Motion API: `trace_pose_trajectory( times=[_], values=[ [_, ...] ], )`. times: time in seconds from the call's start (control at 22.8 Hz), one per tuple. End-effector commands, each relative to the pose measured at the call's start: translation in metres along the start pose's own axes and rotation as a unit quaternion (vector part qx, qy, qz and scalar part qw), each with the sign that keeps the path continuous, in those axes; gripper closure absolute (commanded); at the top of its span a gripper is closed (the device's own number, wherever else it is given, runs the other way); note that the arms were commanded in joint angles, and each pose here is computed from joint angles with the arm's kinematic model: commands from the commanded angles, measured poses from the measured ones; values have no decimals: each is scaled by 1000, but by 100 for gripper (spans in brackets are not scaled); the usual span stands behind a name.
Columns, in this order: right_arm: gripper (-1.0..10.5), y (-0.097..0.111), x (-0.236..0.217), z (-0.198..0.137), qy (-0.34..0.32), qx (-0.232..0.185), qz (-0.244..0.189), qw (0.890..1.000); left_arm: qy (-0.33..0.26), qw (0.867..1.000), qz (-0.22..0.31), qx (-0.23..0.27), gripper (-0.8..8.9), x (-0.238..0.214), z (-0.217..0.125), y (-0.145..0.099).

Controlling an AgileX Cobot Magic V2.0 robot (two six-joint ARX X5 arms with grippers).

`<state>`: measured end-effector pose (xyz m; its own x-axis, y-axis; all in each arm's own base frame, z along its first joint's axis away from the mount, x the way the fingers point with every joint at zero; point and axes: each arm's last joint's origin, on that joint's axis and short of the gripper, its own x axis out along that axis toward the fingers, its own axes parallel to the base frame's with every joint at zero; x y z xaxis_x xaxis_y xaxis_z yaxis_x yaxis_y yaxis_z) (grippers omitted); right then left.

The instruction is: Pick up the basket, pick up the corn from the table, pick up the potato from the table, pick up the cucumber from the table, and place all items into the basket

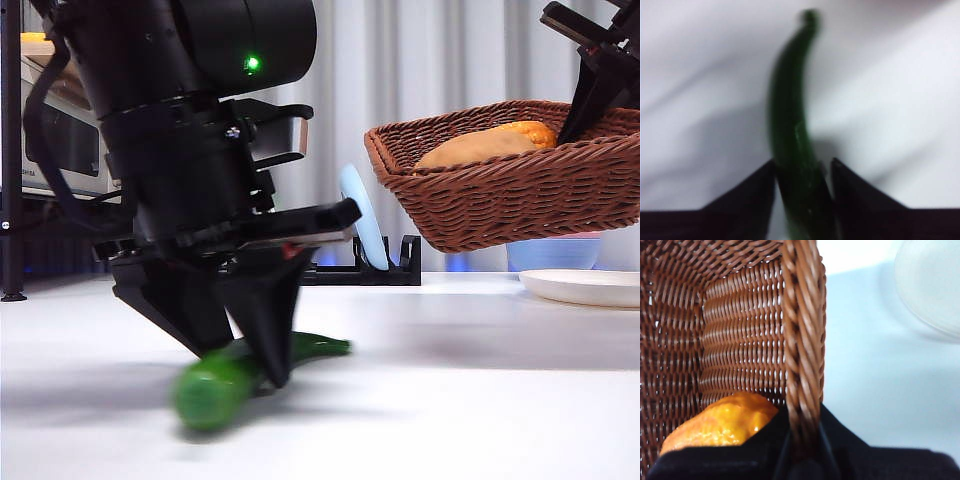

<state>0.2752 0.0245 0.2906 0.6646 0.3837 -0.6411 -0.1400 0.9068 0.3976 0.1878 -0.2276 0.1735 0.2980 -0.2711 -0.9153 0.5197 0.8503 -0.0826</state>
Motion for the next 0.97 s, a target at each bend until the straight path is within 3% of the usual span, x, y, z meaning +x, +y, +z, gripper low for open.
trace_pose_trajectory(
  times=[0.04, 0.18, 0.31, 0.4, 0.48, 0.53, 0.75, 0.83, 0.97],
  values=[
    [958, 1, -1, 2, -9, 5, 8, 1000, 33, 999, 2, 34, 821, -3, -10, 1],
    [958, 1, -1, 2, -9, 5, 8, 1000, 37, 997, -12, 60, 821, -23, -14, 1],
    [958, 1, -1, 2, -9, 5, 8, 1000, 37, 990, -100, 94, 821, -54, -19, -1],
    [958, 2, -1, 2, -8, 4, 9, 1000, 25, 971, -203, 125, 821, -79, -22, -4],
    [958, 2, -1, 2, -8, 4, 9, 1000, -15, 942, -292, 164, 821, -105, -21, -7],
    [958, 3, 0, 1, -7, 3, 11, 1000, -42, 932, -315, 174, 821, -117, -19, -8],
    [958, 15, 4, -5, 18, -3, 24, 1000, -239, 896, -323, 189, 821, -172, 5, -10],
    [958, 21, 5, -8, 28, -8, 30, 999, -303, 890, -293, 174, 821, -184, 15, -9],
    [958, 33, 9, -14, 46, -22, 43, 998, -385, 886, -233, 109, 821, -194, 30, -5]
  ],
)
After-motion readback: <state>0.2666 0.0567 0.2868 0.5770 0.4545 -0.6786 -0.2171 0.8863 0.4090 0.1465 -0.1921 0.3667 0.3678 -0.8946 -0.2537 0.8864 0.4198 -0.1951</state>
